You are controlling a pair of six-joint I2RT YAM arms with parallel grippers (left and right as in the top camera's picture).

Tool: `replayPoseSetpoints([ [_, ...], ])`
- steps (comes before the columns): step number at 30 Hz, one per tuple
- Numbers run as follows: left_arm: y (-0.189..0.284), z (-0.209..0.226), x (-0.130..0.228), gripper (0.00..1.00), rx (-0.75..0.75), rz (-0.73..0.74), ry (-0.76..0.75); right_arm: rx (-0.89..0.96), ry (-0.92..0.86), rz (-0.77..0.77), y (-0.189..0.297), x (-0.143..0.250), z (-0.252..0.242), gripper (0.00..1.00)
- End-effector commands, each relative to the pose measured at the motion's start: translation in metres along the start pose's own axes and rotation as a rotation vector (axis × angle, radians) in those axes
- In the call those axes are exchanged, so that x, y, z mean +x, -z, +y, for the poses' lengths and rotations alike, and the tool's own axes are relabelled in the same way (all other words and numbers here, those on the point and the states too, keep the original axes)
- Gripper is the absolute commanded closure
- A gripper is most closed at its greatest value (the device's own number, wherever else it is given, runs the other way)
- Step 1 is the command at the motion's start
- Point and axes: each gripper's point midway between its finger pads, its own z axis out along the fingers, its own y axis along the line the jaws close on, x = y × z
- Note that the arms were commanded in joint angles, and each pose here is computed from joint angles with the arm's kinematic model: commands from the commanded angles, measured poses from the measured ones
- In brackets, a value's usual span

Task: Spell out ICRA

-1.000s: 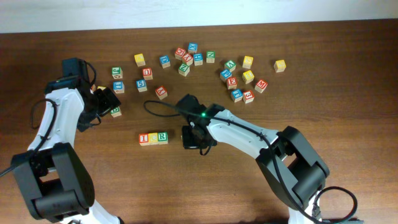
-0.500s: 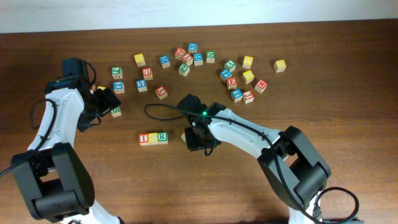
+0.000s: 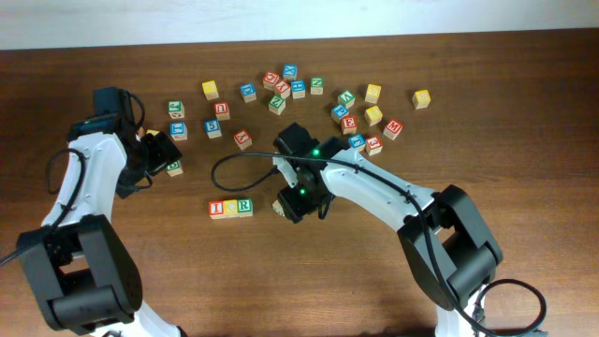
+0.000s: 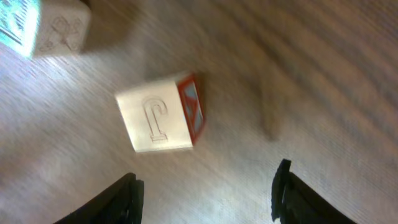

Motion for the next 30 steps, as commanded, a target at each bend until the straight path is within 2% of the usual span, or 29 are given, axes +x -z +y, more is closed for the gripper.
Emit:
replayPoseSetpoints([
  [1, 0.001, -0.002, -0.002, 0.01, 0.003, -0.004, -0.007, -0.037, 0.074, -0.047, 0.001, -0.014, 0.016, 0.41],
  [14, 0.001, -0.002, -0.002, 0.01, 0.002, -0.003, -0.007, 0.058, 0.134, -0.051, -0.024, -0.017, 0.021, 0.42],
  [17, 0.001, -0.002, -0.002, 0.01, 0.003, -0.004, -0.007, 0.128, 0.131, -0.057, -0.023, -0.019, 0.009, 0.55],
  [22, 0.001, -0.002, -0.002, 0.01, 0.003, -0.004, -0.007, 0.167, 0.122, -0.066, -0.022, -0.021, 0.002, 0.62],
  [27, 0.001, -0.002, -0.002, 0.01, 0.003, -0.004, -0.007, 0.224, 0.071, -0.072, -0.02, -0.021, -0.008, 0.67],
  [30, 0.001, -0.002, -0.002, 0.01, 0.002, -0.003, -0.007, 0.317, -0.025, -0.085, -0.016, -0.02, -0.024, 0.67],
])
